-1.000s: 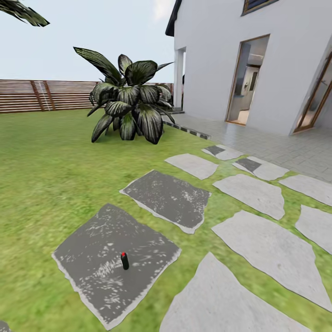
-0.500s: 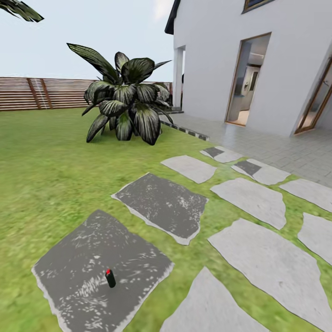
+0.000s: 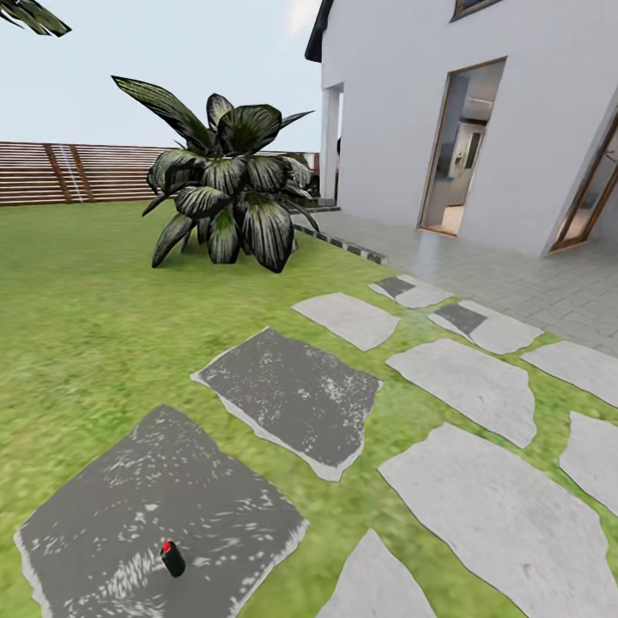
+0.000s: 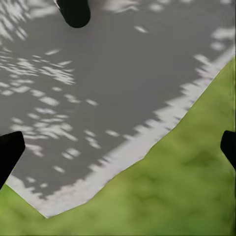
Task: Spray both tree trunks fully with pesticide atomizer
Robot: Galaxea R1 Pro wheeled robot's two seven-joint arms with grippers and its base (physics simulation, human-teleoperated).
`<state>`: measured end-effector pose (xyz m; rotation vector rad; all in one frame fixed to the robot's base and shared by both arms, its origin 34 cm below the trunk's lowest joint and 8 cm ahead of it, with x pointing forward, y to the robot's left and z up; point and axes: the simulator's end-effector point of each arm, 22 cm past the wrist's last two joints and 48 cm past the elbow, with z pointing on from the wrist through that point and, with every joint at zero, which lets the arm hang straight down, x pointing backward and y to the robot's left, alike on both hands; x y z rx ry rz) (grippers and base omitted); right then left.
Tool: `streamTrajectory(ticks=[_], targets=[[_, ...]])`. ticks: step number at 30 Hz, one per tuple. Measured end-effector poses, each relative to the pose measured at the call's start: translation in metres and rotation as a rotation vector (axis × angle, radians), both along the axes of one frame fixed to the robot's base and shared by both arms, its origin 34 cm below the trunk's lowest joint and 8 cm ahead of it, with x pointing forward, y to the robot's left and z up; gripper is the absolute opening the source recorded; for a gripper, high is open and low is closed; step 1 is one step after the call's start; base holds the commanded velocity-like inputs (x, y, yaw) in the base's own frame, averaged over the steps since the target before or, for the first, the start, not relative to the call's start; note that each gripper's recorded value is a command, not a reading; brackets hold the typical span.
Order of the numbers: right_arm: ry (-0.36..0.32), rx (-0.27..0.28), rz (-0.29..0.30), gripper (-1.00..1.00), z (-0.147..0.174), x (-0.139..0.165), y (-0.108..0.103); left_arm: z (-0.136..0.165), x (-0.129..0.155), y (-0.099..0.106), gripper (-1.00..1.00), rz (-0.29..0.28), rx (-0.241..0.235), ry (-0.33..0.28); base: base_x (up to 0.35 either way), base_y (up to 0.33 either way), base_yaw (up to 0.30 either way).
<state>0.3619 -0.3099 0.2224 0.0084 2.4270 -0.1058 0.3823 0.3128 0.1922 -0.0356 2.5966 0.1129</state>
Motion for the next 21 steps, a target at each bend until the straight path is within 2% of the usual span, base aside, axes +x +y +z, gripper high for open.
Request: streamTrajectory(ticks=[21], targets=[[-0.001,0.004,-0.005,1.0,0.0004,0.0006,-0.0008,0.0003,0.0006,0.0003,1.0,0.0,0.0,-0.001,0.278,-0.168,0.0]])
